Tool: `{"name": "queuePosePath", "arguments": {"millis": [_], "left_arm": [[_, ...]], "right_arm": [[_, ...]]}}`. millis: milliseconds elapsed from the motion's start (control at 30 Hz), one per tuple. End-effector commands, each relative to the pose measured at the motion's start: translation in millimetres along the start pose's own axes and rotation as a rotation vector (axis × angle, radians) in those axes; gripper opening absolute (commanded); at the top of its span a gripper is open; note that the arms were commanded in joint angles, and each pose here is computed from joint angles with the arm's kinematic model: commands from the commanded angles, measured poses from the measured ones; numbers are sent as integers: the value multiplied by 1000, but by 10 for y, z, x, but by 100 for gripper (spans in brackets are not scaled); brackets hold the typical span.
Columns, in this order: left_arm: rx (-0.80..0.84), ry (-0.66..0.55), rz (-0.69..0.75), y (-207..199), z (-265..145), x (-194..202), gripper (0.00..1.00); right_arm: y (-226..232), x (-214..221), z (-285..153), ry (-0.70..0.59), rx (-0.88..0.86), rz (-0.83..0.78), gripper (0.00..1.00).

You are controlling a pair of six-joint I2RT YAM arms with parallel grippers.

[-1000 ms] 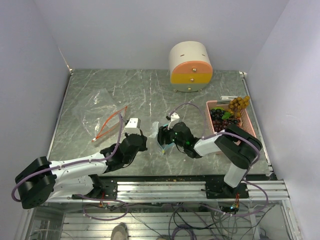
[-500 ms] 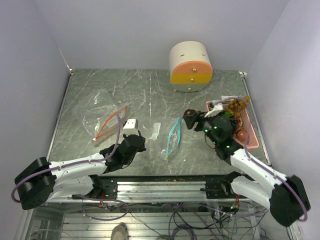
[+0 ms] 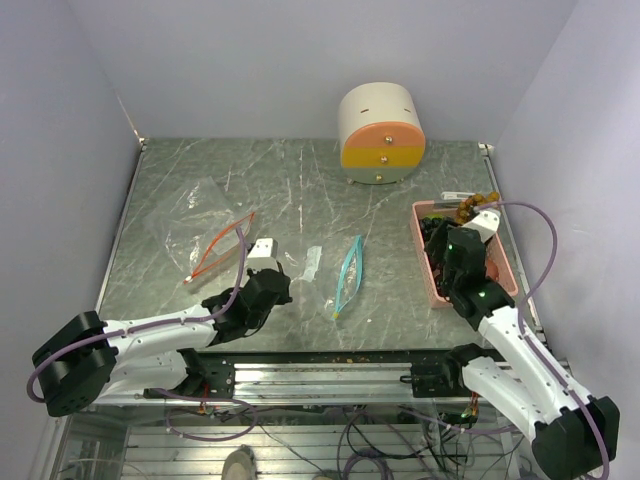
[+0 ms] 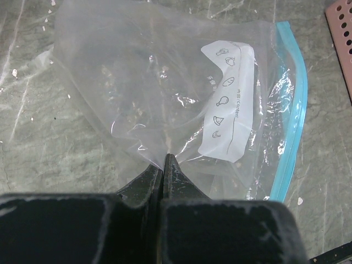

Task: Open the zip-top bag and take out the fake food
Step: Place the fake fruit in the bin.

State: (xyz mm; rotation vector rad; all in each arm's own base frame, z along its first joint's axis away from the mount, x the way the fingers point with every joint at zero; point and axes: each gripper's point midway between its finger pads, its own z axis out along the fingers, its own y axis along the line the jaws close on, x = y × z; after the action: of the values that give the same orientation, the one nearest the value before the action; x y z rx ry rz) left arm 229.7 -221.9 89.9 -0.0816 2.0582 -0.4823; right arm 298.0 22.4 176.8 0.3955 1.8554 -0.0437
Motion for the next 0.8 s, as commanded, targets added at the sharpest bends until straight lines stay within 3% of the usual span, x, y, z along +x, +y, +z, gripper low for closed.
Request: {"name": "queuePosePath", "arguments": {"millis": [0,333,600,767], "left_arm": [[18,-10,-14,-62,-5,-72,7],[37,8,-16,-130,49,-23,7],[32,11,-10,-122,46,-26,7],[42,13,-7,-151,55,-26,7]], "right_arm": [[-492,-123,-121,-74,235,16,43],[-831,-103,-336,-175,338,141,44],[-850,-33,-289,-152,366,124,52],[-922,96,-241,-128,421,133,49]]}}
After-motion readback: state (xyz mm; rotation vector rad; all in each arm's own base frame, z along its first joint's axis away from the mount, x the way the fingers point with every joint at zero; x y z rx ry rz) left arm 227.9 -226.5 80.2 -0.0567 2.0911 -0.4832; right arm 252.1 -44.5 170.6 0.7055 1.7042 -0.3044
